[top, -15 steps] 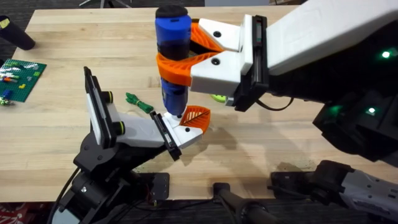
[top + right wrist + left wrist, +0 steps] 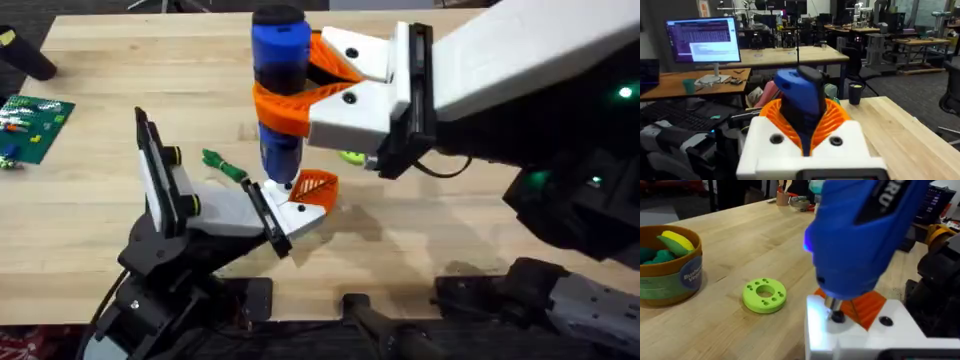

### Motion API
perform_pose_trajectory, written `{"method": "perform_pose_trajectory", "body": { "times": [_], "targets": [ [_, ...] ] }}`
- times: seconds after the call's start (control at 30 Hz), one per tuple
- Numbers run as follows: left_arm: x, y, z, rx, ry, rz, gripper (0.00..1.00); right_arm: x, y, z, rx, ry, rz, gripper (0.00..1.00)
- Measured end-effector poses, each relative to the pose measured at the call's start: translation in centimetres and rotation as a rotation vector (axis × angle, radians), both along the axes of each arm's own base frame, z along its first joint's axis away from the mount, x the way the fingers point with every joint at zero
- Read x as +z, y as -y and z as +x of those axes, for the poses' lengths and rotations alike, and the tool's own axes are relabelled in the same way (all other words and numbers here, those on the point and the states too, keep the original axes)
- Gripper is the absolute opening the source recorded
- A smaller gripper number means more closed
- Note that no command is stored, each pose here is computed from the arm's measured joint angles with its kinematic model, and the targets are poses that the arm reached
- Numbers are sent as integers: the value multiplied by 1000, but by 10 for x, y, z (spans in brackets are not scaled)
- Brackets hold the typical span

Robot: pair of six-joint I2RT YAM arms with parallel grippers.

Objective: Pick up the gripper from the table and insert it into the empty holder that is missing its gripper. Then pick up a screw, insert it into the mounting hole, and use the screwdriver to tighten it. Finally, clean up the table by picking up the vegetable and placing it into the bucket.

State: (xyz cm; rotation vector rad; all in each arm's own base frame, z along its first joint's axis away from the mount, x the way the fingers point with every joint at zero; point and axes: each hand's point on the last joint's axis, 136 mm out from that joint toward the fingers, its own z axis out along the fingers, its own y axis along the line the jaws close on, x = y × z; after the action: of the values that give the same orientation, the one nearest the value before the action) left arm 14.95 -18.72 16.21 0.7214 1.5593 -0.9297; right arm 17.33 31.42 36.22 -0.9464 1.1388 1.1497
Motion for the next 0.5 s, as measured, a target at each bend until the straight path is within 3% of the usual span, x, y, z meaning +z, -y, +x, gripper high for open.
{"method": "perform_pose_trajectory", "body": {
  "times": [0.33, 0.5],
  "targets": [
    [0, 0, 0, 0, 0, 0, 14, 40, 25, -24, -1, 97, 102, 60],
    [0, 0, 0, 0, 0, 0, 14, 43, 28, -21, -20, 69, 117, 60]
  ]
}}
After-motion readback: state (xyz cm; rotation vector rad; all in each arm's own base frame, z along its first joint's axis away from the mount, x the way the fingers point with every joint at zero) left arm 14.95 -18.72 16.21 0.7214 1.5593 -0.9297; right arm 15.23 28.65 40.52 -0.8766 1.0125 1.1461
